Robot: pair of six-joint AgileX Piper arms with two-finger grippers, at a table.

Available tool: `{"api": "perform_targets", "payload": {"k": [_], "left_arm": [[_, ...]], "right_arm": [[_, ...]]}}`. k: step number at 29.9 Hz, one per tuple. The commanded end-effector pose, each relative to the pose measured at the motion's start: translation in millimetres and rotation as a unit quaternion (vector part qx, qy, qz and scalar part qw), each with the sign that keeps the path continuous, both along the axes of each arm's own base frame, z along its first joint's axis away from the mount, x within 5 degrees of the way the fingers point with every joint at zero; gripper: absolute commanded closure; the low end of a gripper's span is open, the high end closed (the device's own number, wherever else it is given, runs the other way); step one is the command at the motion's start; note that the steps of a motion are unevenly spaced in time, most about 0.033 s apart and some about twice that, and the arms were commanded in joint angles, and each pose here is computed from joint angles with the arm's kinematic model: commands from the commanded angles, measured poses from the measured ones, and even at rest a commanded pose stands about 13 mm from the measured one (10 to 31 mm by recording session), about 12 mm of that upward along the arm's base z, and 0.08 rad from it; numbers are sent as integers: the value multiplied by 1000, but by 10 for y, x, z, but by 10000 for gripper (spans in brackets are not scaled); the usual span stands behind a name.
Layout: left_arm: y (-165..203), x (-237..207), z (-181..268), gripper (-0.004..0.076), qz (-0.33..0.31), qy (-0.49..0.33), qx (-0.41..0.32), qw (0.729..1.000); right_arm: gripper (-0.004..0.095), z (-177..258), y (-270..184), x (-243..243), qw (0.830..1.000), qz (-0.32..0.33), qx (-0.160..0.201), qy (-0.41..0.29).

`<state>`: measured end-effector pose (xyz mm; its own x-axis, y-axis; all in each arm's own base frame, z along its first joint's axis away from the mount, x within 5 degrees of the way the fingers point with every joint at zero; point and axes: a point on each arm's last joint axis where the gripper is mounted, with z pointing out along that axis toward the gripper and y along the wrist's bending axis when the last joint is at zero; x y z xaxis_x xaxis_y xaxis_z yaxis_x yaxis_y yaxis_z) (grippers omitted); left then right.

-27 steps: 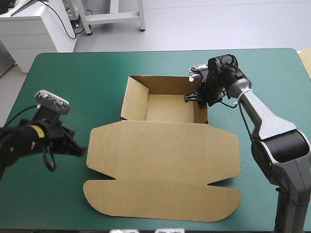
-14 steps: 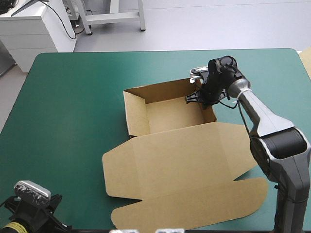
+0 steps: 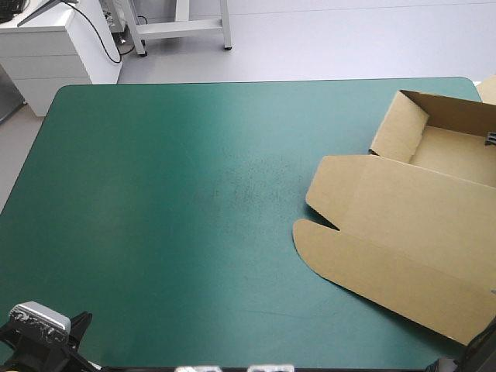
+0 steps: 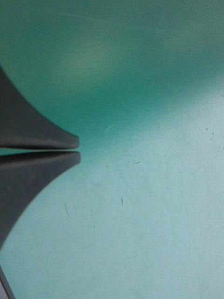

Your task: Fold the box

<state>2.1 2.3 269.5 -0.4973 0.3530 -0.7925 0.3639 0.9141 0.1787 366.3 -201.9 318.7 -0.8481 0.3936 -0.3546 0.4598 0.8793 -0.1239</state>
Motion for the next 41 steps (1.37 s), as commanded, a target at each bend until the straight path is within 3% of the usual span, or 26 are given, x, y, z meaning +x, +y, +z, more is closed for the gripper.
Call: {"api": "perform_targets", "payload": {"k": [1,3,8,13,17,21,24,26,31,36,41], "left_arm": [[-5,24,107,731,1,-32,-12,999],[-5,24,107,731,1,-32,-12,999],[-7,24,107,731,0,-32,-13,999],[-7,24,107,731,0,-32,-13,999],[-7,24,107,731,0,-32,-13,999],[-7,24,107,731,0,-32,-13,999],[-7,24,107,731,0,-32,-13,999],[-7,24,107,731,0,-32,-13,999],[-7,24,107,731,0,-32,-13,999],[-7,24,107,731,0,-32,-13,999],[-7,24,107,731,0,-32,-13,999]], "right_arm": [[900,348,-195,-281,999,-32,-28,-31],[837,348,-289,-345,998,-51,-27,-33],[545,342,-420,-440,995,-86,-1,-50],[509,446,-428,-525,996,-68,2,-64],[574,714,-325,-667,995,-41,-23,-87],[927,1056,-86,-815,987,-28,-3,-156],[908,1320,176,-905,974,8,33,-223],[909,1522,401,-998,964,42,37,-259],[908,1873,981,-1303,949,112,-2,-294],[908,1789,1477,-1816,947,168,-39,-272],[910,1605,1784,-2354,937,202,-27,-283]]}}
